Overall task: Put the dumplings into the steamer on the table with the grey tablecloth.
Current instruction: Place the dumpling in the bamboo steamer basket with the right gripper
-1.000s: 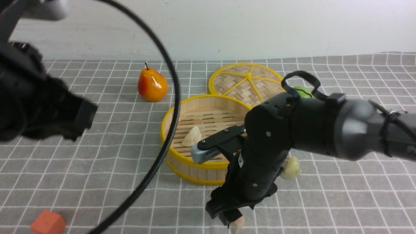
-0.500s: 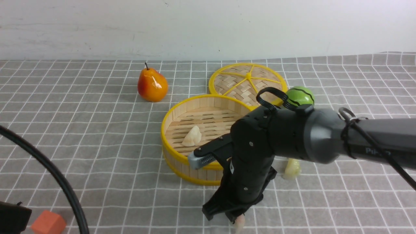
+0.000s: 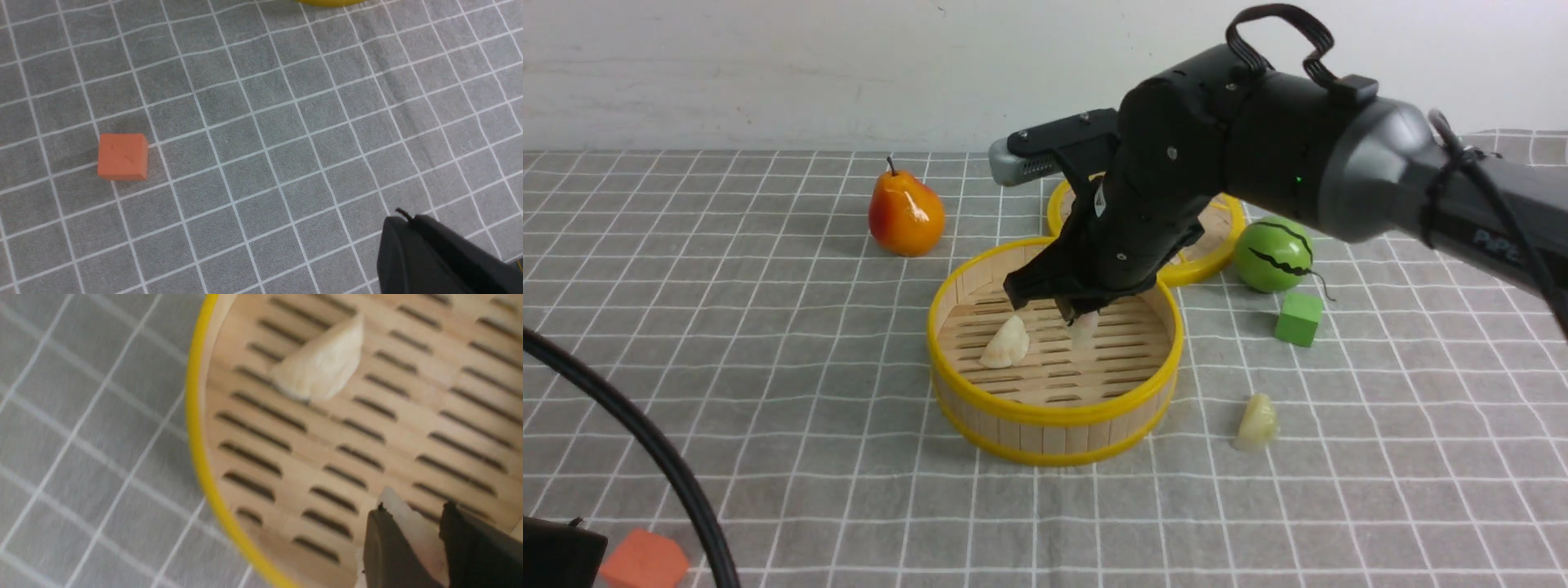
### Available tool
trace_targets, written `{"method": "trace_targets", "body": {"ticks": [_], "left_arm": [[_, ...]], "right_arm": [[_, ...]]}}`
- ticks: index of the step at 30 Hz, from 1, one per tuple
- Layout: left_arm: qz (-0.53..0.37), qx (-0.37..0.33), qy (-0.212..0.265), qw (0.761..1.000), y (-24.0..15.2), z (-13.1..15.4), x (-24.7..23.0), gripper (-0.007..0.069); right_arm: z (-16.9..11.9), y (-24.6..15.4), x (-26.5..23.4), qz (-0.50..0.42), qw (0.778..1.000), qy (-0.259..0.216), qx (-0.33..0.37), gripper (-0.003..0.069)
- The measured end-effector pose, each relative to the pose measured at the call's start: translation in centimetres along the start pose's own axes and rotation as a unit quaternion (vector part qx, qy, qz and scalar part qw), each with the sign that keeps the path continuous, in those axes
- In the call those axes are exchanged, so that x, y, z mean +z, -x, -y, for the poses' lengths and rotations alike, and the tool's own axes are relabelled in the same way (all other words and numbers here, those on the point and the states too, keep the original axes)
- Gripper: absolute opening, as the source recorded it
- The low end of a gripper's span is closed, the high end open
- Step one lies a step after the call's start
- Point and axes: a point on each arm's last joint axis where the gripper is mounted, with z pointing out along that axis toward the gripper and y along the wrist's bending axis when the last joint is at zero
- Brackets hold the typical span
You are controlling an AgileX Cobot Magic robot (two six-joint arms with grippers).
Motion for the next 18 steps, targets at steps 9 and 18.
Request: {"method": "trace_targets", "body": {"ticks": [9,18], "left_arm": [[0.0,-0.001,-0.002,1.0,0.0,0.0,0.0,-0.0014],[0.0,-0.001,-0.002,1.0,0.0,0.0,0.0,-0.0014]], "right_arm": [[2.4,0.5,8.1,-0.023,0.999,-0.016,0.032,0.0173],[2.4,0.4,7.6,-0.046,0.998,-0.02,0.034,0.0398]]}}
